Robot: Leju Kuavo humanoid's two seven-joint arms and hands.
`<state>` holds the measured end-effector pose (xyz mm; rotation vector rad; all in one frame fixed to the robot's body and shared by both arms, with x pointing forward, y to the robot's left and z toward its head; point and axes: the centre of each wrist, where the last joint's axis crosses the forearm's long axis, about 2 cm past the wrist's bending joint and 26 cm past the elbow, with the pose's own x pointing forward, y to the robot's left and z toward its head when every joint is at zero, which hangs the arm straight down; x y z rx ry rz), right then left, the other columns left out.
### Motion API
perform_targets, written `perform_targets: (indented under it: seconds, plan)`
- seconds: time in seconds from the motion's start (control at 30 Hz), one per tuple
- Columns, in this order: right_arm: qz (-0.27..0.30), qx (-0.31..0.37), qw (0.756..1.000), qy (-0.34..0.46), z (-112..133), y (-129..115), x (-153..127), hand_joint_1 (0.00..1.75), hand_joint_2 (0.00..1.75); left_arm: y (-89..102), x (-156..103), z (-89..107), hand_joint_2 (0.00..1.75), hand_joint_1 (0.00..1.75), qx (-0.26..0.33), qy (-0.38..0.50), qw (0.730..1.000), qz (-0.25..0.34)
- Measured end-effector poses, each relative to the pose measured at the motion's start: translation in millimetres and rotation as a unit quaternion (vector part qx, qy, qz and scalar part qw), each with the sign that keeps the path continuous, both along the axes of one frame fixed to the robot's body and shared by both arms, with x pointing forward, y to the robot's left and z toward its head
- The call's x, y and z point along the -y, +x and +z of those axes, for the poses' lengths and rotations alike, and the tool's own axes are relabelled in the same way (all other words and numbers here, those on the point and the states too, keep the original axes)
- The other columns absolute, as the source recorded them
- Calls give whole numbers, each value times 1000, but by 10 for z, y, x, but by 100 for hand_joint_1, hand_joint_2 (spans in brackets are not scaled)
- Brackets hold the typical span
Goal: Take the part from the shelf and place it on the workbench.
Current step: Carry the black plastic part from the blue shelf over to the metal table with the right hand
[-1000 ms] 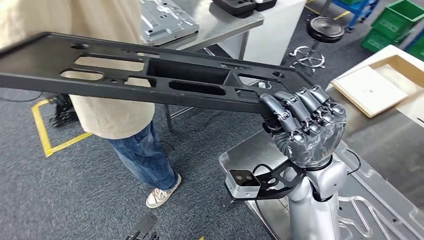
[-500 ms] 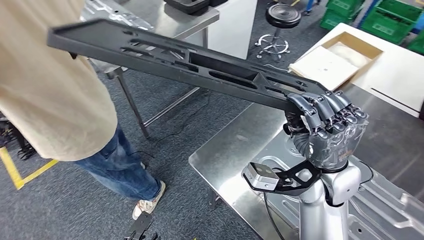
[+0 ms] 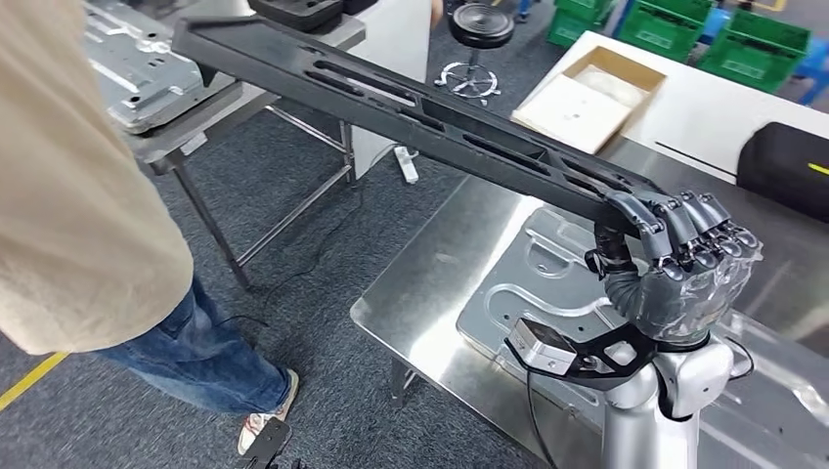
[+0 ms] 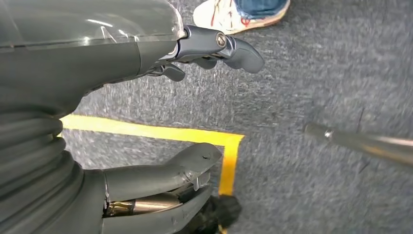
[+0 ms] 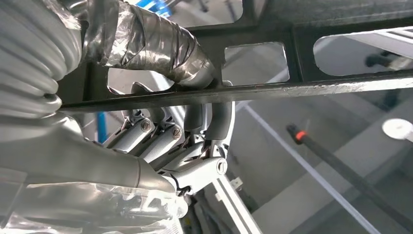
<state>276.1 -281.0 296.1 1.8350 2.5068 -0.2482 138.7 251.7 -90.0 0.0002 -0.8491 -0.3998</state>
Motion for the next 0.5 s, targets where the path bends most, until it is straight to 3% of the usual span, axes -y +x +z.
perform_targets:
  seconds: [0.5]
  plan:
    - [-37, -12, 999, 4, -64, -31, 170, 175, 175, 30, 10, 10, 175, 0, 8, -4, 1000, -3]
